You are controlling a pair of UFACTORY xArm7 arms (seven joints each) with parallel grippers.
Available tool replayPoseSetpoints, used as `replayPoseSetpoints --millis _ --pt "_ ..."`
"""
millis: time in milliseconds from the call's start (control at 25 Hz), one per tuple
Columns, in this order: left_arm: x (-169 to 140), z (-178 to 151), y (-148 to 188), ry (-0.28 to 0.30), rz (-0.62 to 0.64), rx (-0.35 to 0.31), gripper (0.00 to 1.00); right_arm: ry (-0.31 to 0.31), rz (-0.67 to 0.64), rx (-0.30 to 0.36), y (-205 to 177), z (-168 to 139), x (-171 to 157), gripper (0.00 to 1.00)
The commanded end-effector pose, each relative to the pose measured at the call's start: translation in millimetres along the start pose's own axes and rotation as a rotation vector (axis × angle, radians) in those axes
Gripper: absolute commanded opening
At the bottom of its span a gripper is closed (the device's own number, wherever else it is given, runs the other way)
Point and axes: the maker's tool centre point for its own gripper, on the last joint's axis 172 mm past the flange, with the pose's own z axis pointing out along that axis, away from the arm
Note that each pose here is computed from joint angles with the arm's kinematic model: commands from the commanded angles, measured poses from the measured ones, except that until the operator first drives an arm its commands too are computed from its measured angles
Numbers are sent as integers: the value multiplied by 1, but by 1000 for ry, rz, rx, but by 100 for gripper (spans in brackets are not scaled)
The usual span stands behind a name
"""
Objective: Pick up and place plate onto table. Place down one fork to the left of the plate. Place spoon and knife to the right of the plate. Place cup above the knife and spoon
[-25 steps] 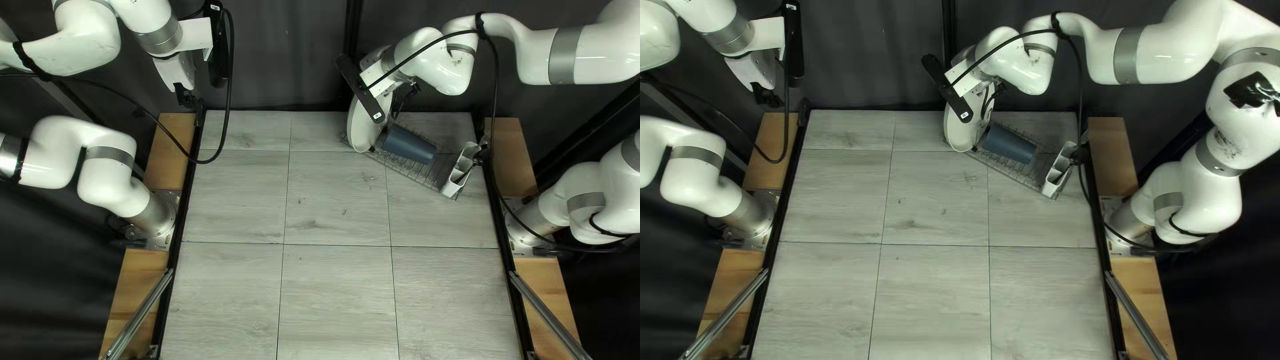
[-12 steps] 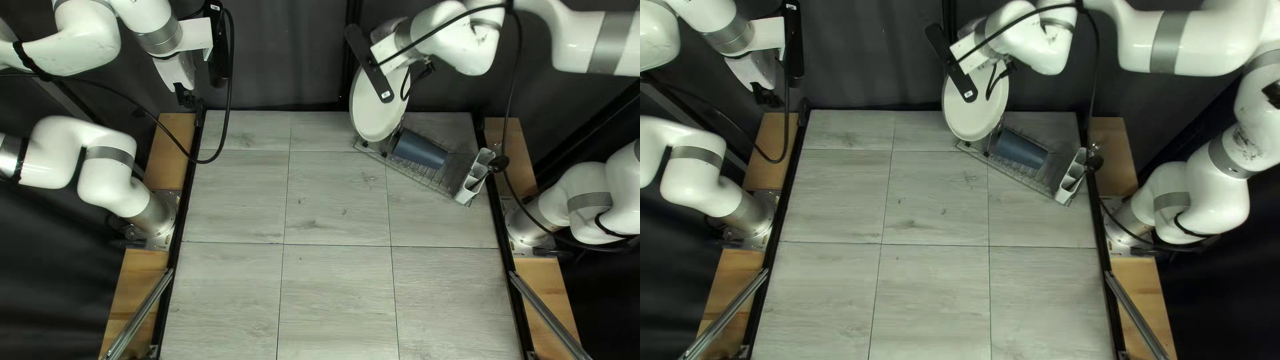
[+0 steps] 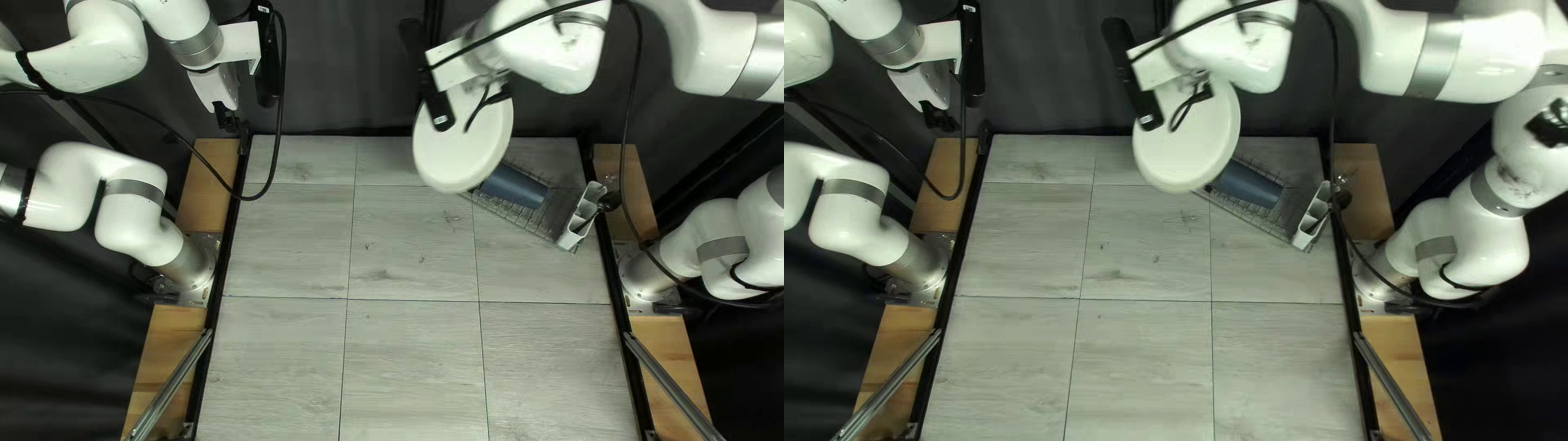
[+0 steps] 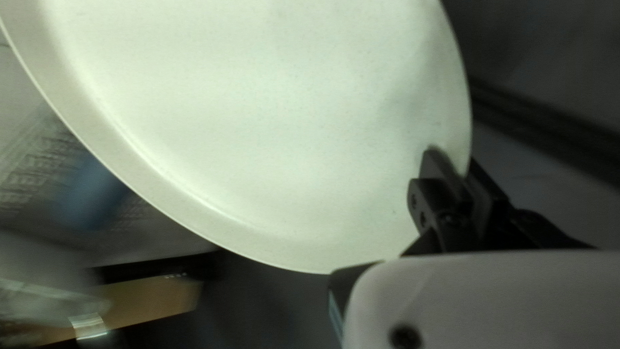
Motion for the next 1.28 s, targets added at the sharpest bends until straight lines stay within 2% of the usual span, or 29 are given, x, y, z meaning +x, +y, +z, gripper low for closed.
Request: replayPoseSetpoints --millis 40,320,360,440,520,720,920,1040,1280 --pt "0 0 0 0 0 0 100 6 61 103 -70 -1 17 0" --pt "0 0 0 0 0 0 100 6 61 103 -70 -1 17 0" --pt "0 0 0 0 0 0 100 -1 47 82 -69 1 16 0" --pt "0 0 0 0 0 0 100 20 66 125 -66 11 20 0" --pt "0 0 0 0 0 0 100 -8 152 181 -74 17 26 0" --pt "0 0 0 0 0 0 100 -98 326 328 -141 29 54 0" --pt "0 0 0 0 0 0 100 -147 354 402 -190 60 74 0" --pt "0 0 0 0 0 0 100 -139 334 444 -212 81 88 0" --pt "0 0 0 0 0 0 100 -100 311 505 -244 101 110 0"
